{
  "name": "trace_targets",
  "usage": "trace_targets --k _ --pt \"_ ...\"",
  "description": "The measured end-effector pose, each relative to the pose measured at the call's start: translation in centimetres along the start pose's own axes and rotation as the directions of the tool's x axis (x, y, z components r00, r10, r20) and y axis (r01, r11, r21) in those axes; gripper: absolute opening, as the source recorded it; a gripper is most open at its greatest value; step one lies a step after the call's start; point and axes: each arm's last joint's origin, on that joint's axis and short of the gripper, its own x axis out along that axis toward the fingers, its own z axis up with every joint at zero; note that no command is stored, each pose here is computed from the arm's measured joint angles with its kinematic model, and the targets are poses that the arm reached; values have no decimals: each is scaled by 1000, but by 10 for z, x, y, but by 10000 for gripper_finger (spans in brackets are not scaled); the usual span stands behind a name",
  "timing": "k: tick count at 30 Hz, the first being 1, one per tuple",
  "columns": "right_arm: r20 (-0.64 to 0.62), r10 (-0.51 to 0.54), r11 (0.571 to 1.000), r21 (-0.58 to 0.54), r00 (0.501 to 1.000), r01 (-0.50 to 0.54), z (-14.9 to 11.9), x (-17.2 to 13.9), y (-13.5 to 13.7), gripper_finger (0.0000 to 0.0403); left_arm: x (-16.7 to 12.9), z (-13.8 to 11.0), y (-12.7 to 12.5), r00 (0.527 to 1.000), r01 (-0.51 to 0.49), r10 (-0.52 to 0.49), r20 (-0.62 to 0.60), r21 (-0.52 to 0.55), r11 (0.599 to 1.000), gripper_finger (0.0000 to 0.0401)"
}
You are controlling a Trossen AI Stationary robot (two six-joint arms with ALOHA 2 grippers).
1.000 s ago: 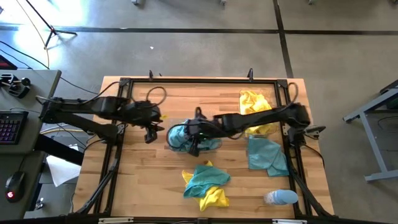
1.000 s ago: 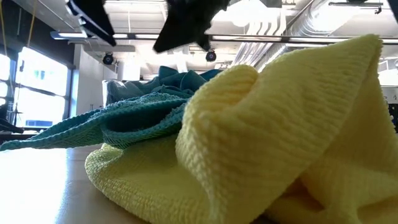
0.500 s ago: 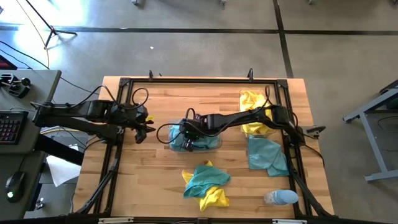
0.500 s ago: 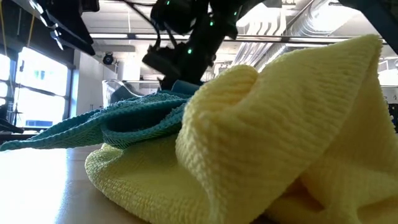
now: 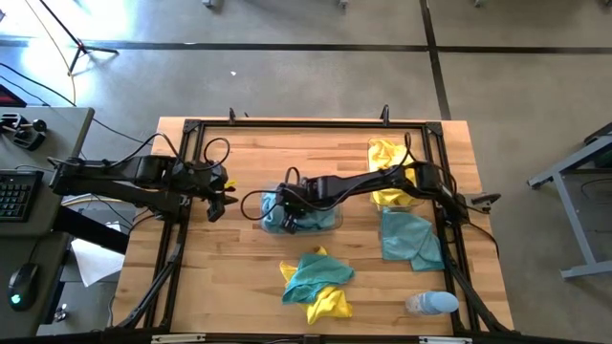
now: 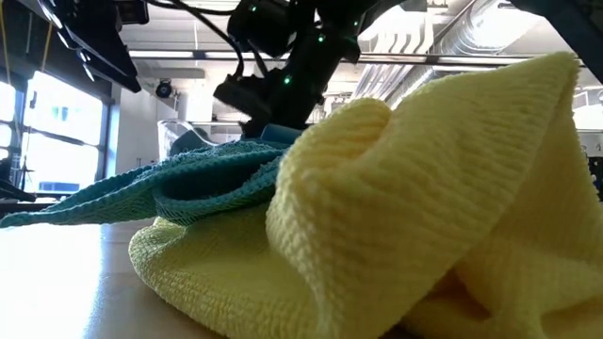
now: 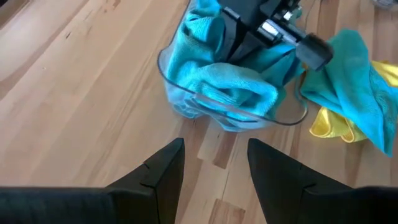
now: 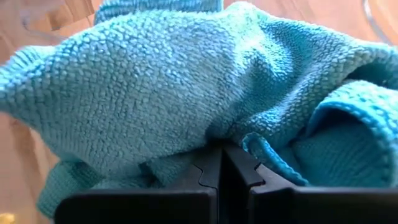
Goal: Sort microfiber towel by color & place in baskets
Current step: Put the blue towel into the bottom transparent bin
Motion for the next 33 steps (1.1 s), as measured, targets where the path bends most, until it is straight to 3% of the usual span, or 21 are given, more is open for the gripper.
trace_targets --k 13,19,26,33 --pt "72 55 998 -14 996 -54 11 -68 12 1 0 0 0 1000 3 -2 3 -48 999 165" --pt "89 66 998 -27 994 -64 11 -94 14 43 0 3 -2 999 22 -18 34 -115 993 165" --pt "-29 -11 1000 22 1000 12 -4 -121 9 116 0 7 -3 997 37 -29 69 -125 991 165" --pt "-156 -172 985 -35 973 169 -34 -152 18 126 4 7 -4 999 27 -22 48 -122 992 165"
